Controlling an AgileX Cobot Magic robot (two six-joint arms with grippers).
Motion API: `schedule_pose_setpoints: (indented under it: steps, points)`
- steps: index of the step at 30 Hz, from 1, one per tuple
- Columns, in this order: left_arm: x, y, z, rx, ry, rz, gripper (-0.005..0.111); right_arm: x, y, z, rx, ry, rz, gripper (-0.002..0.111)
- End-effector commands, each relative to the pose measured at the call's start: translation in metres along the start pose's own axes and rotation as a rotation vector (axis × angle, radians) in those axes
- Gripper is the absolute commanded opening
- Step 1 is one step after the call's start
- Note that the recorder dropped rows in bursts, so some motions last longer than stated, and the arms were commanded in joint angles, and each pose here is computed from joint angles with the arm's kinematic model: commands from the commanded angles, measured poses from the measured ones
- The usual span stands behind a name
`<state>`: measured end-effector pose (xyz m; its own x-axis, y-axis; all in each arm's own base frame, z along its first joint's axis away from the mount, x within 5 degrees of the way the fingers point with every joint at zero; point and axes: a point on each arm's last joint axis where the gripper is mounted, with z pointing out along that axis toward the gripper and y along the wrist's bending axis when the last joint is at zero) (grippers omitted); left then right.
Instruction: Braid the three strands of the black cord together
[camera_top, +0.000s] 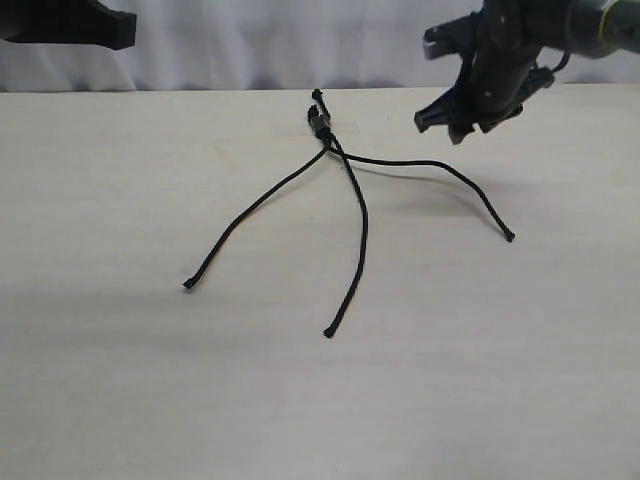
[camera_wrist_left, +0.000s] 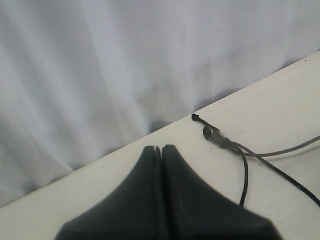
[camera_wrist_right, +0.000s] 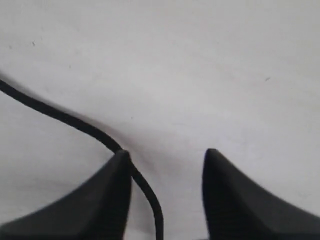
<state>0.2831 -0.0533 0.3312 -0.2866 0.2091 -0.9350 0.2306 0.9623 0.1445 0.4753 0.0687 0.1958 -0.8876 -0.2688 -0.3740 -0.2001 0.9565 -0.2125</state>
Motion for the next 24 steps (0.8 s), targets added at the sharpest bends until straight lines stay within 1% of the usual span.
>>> schedule_pose_setpoints:
  steps: [1,2,4,7,8,10,12,13,14,15,16,17,18,19,20,22,24]
  points:
    - [0.003,-0.001,-0.001,0.009,0.032,-0.066,0.0,-0.013,-0.013,-0.062,0.002,-0.174,0.034,0.004]
    - [0.002,-0.001,-0.002,0.014,0.052,-0.081,0.0,-0.012,-0.013,-0.068,-0.007,-0.202,0.04,0.005]
    - [0.003,-0.002,0.0,0.029,0.136,-0.083,0.0,-0.006,-0.012,-0.081,-0.028,-0.265,0.054,0.004]
    - [0.004,-0.014,0.012,0.086,0.244,-0.09,0.0,0.009,-0.008,-0.088,-0.063,-0.347,0.071,0.004]
    - [0.005,-0.023,0.02,0.111,0.269,-0.078,0.0,0.014,-0.006,-0.088,-0.074,-0.368,0.078,0.004]
    - [0.009,-0.044,0.035,0.169,0.3,-0.042,0.0,0.03,-0.003,-0.088,-0.085,-0.414,0.077,0.004]
    - [0.019,-0.069,0.055,0.23,0.36,-0.002,0.0,0.047,0.001,-0.086,-0.093,-0.448,0.073,0.004]
    - [0.028,-0.091,0.07,0.28,0.417,0.039,0.002,0.059,0.003,-0.085,-0.096,-0.463,0.067,0.004]
    - [0.034,-0.103,0.078,0.305,0.455,0.058,0.005,0.065,0.003,-0.084,-0.096,-0.473,0.065,0.004]
    - [0.047,-0.126,0.091,0.348,0.514,0.091,0.014,0.068,0.003,-0.085,-0.091,-0.503,0.048,0.004]
    - [0.053,-0.135,0.096,0.363,0.531,0.104,0.019,0.067,0.003,-0.087,-0.086,-0.523,0.042,0.004]
    - [0.067,-0.156,0.107,0.397,0.571,0.135,0.029,0.067,0.002,-0.087,-0.084,-0.525,0.041,0.004]
    - [0.073,-0.164,0.11,0.411,0.585,0.148,0.032,0.067,0.0,-0.086,-0.079,-0.522,0.041,0.004]
    - [0.087,-0.181,0.118,0.436,0.611,0.174,0.037,0.069,-0.005,-0.085,-0.066,-0.507,0.036,0.004]
    - [0.097,-0.193,0.123,0.452,0.629,0.193,0.038,0.07,-0.011,-0.083,-0.049,-0.492,0.034,0.004]
    - [0.112,-0.208,0.134,0.467,0.659,0.212,0.041,0.073,-0.025,-0.081,-0.028,-0.483,0.069,0.004]
    - [0.126,-0.213,0.144,0.467,0.688,0.215,0.045,0.075,-0.036,-0.079,-0.016,-0.477,0.102,0.004]
